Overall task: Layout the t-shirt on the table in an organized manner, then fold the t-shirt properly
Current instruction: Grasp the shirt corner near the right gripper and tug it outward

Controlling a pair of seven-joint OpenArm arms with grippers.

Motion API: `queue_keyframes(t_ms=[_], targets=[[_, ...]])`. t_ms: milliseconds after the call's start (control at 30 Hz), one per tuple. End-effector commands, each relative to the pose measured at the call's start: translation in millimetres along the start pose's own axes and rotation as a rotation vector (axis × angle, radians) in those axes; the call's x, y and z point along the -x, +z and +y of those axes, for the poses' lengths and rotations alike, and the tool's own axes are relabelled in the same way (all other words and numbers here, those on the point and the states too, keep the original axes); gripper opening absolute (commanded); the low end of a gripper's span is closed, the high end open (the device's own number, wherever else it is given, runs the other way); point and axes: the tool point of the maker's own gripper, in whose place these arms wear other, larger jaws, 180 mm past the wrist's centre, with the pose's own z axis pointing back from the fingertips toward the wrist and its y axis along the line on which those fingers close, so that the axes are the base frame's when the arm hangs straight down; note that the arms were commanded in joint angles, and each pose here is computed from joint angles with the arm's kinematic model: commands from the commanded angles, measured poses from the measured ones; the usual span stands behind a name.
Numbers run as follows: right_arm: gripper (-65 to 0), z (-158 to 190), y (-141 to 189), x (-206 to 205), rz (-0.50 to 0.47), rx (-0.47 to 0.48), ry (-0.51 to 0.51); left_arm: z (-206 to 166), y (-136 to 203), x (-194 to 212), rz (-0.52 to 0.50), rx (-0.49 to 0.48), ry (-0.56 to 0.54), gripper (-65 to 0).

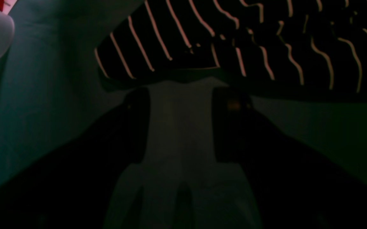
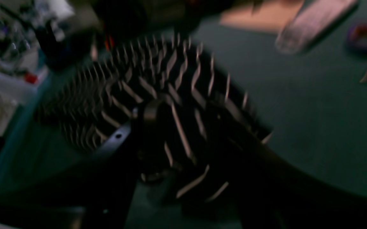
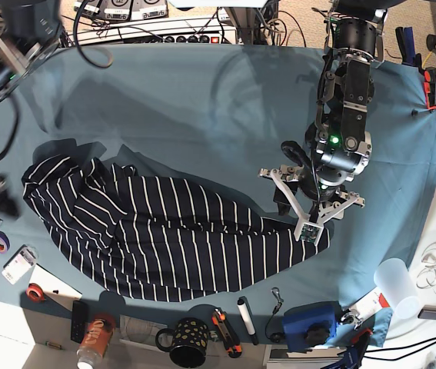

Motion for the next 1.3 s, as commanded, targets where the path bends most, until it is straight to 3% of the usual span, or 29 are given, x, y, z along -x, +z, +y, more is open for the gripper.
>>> queue_keyframes(t_ms=[0, 267, 500, 600, 700, 833, 1067, 1267], targets=[[-43.4, 4.0, 4.3, -14.6, -0.045, -0.013, 0.026, 1.5, 3.4, -16.5, -0.056, -0.003, -0.003, -33.3], [-43.5, 8.2, -10.1, 65.0, 0.094, -0.024, -0.072, 1.9, 3.4, -16.5, -0.055, -0.005, -0.004, -33.3], [-43.5, 27.6, -25.1, 105.1, 0.130, -0.073, -0.154, 1.7, 3.4, -16.6, -0.056, -0.005, -0.003, -33.3], [-43.5, 33.3, -32.4, 110.0, 0.112, -0.080, -0.174, 1.9, 3.4, -16.5, -0.055, -0.005, -0.004, -33.3], [-43.5, 21.5, -37.8, 105.7, 0.056, -0.004, -0.158, 1.8, 3.4, -16.2, -0.055, -0.005, -0.004, -33.3], [-43.5, 14.7, -42.7, 109.7, 0.063, 0.052, -0.135, 1.6, 3.4, -15.4, -0.053, -0.004, -0.003, -33.3], [-43.5, 21.0, -47.8, 106.7, 0.037, 0.033, -0.149, 1.2, 3.4, -15.4, -0.053, -0.002, -0.002, -33.3], [-43.5, 32.7, -48.6, 91.2, -0.034, -0.037, -0.182, 1.1, 3.4, -15.4, -0.054, -0.002, -0.001, -33.3]])
